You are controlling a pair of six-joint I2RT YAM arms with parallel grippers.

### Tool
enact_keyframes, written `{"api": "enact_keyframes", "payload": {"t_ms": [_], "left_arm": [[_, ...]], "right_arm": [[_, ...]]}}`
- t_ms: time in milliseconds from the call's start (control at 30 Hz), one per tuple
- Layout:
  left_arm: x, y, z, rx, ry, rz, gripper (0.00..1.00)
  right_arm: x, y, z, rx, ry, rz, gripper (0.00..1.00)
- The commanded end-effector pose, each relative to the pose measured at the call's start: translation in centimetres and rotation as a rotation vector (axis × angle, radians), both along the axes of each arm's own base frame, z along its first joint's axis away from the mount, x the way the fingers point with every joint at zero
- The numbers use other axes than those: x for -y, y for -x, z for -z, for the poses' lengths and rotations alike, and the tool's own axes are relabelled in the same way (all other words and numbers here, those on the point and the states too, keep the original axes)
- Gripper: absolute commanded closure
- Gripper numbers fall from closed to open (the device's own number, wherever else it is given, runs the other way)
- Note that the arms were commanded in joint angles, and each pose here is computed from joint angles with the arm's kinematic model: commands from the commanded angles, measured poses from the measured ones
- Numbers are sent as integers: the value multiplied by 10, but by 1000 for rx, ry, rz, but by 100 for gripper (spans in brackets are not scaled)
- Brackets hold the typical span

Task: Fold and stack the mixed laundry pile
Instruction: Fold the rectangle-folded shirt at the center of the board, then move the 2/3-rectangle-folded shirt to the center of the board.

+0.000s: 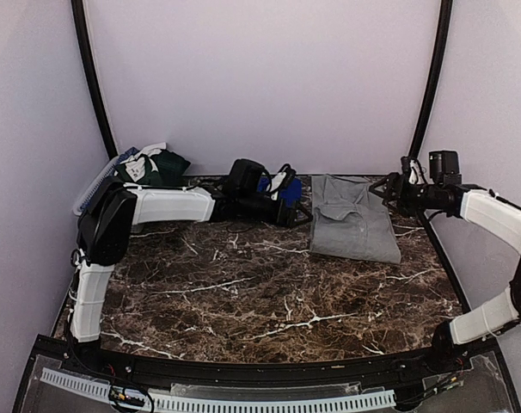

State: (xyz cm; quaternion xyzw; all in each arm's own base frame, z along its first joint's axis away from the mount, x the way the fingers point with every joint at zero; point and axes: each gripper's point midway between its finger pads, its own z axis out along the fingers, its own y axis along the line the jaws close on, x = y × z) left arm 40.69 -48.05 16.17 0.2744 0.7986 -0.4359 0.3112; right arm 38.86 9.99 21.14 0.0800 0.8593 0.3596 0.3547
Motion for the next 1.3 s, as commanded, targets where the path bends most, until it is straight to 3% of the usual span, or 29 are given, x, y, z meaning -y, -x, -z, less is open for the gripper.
{"api": "enact_keyframes", "payload": {"t_ms": [0,167,367,733,967,1100,1267], "left_arm": [[11,44,17,33,76,143,14],[28,59,39,90,76,169,14],[35,47,49,119,105,128,14],[56,38,73,103,105,158,17],[66,31,84,63,115,142,23],[71,30,93,14,112,146,39],[66,36,102,-76,86,140,78]], "right_arm": [[-31,41,13,-42,-32,-122,31],[-58,63,44,-104,-14,-195,47],[-74,36,81,-154,-18,-221,60],[-85,-62,108,-149,28,-215,66],[-64,-93,149,-206,49,-163,67],[-56,-95,156,-211,53,-139,67],[-58,-96,147,-190,41,-143,66]]}}
